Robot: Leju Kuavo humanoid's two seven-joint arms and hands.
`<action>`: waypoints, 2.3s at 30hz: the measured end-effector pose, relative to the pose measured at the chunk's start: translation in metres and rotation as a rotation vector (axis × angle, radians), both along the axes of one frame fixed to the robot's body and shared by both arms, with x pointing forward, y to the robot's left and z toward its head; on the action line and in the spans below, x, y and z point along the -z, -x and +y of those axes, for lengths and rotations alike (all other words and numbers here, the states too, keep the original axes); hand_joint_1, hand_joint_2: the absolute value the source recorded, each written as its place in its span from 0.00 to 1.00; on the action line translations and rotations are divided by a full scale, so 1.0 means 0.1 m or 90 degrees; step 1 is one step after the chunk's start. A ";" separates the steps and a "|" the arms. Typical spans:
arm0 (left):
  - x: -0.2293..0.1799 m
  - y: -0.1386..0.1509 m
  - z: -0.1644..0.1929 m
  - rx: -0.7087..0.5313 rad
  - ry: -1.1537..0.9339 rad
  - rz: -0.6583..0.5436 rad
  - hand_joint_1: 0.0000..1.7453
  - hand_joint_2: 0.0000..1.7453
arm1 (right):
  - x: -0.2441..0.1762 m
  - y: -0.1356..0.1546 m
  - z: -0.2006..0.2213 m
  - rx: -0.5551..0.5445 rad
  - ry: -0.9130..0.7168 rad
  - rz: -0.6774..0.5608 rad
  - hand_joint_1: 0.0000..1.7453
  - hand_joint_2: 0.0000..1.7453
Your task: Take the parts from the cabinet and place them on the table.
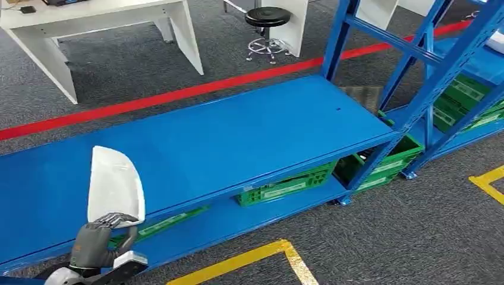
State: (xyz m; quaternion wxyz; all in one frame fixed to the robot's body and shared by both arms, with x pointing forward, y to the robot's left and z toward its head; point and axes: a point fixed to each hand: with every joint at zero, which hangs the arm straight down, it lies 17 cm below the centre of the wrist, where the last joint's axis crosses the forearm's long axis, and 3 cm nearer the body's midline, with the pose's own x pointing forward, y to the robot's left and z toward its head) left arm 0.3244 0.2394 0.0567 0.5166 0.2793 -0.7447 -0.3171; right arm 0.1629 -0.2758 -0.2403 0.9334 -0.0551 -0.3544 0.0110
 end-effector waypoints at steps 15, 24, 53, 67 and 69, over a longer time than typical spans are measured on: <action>-0.13 0.02 -0.03 0.014 0.023 -0.024 1.00 1.00 | 0.00 0.00 0.01 -0.001 -0.001 0.000 0.00 0.00; -0.40 0.11 -0.20 0.070 0.179 -0.037 1.00 1.00 | 0.00 0.03 -0.02 0.002 0.001 -0.001 0.00 0.00; -2.34 0.75 -0.86 0.398 0.556 -0.199 1.00 1.00 | 0.00 0.05 0.00 0.015 -0.002 -0.002 0.00 0.00; -2.49 0.85 -0.94 0.433 0.555 -0.214 1.00 1.00 | 0.02 0.10 0.02 0.020 -0.002 0.006 0.00 0.00; -2.48 0.85 -0.94 0.433 0.553 -0.213 1.00 1.00 | 0.03 0.12 0.02 0.022 -0.003 0.012 0.00 0.00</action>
